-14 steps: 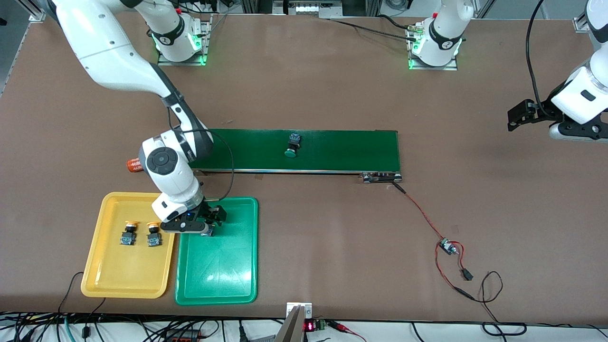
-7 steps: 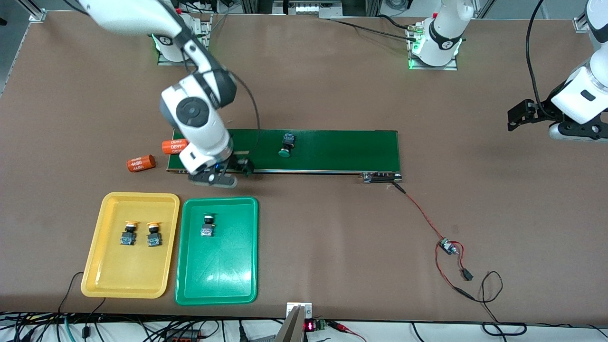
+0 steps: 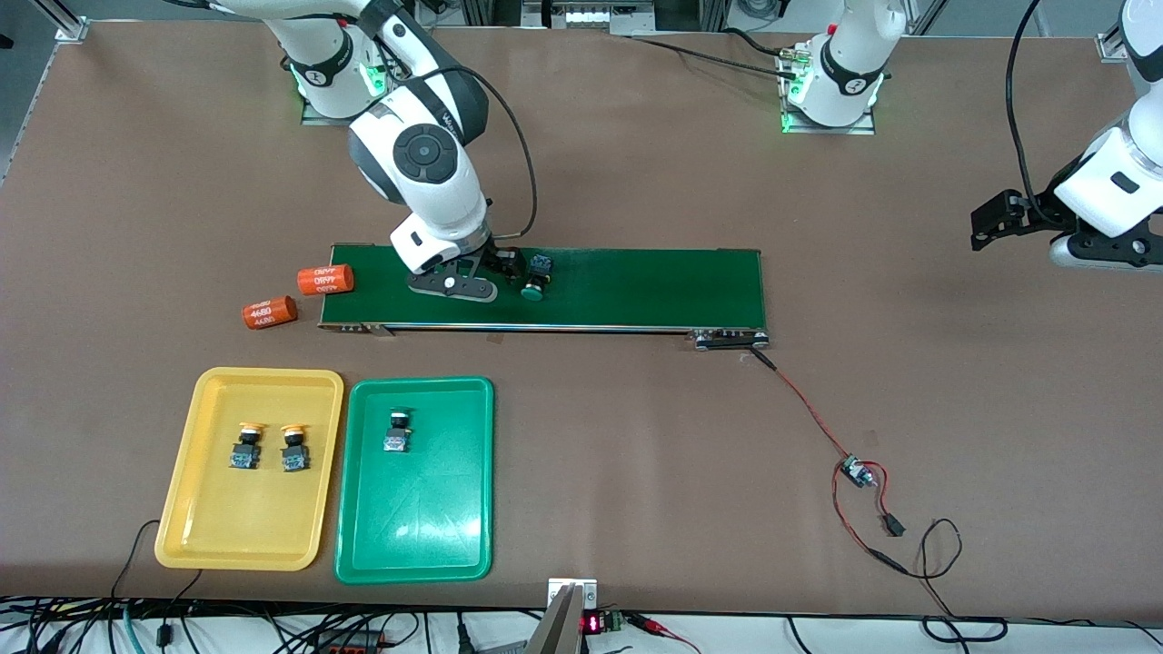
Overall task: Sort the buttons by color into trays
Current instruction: 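Return the right gripper to the belt and grasp another green-cap button, then carry the button to the green tray and release it with the right gripper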
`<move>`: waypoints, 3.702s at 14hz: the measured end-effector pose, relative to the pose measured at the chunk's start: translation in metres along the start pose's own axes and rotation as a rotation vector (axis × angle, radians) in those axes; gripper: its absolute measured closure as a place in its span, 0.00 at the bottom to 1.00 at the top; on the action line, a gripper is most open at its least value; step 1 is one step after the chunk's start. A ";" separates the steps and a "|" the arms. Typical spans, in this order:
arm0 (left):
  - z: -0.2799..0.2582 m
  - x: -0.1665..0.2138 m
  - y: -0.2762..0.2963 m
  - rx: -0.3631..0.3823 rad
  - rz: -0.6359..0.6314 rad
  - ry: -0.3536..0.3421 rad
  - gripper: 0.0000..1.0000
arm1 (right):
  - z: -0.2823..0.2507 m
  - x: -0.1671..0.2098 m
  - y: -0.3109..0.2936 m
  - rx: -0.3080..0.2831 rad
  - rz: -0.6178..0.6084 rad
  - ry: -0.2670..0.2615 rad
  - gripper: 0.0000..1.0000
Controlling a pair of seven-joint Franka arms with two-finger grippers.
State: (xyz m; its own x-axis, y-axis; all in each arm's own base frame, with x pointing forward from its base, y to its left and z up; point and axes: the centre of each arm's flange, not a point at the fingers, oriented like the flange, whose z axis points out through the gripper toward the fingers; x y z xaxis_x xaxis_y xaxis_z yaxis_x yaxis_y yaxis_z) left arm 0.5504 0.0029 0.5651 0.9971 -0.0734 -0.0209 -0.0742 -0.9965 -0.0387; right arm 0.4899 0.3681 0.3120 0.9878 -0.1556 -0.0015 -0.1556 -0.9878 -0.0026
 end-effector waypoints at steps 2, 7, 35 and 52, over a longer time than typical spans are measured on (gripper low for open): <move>0.000 0.000 0.000 0.000 0.000 0.000 0.00 | 0.006 -0.007 -0.004 0.006 0.021 -0.002 0.00; 0.000 0.000 0.000 0.000 0.000 0.000 0.00 | 0.017 -0.010 -0.011 0.034 0.112 -0.006 0.00; 0.000 0.000 -0.001 0.000 -0.001 0.000 0.00 | -0.016 0.056 0.007 0.056 0.032 0.032 0.58; 0.000 0.000 -0.001 0.000 -0.001 -0.001 0.00 | 0.095 0.210 0.072 0.135 -0.161 0.254 0.43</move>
State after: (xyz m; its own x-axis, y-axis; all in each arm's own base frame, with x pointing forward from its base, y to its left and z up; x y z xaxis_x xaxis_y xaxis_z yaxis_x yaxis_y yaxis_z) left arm 0.5505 0.0037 0.5648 0.9972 -0.0721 -0.0214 -0.0729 -0.9966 -0.0386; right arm 0.6864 0.2645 0.2164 0.9657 -0.0105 0.2594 0.0201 -0.9932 -0.1150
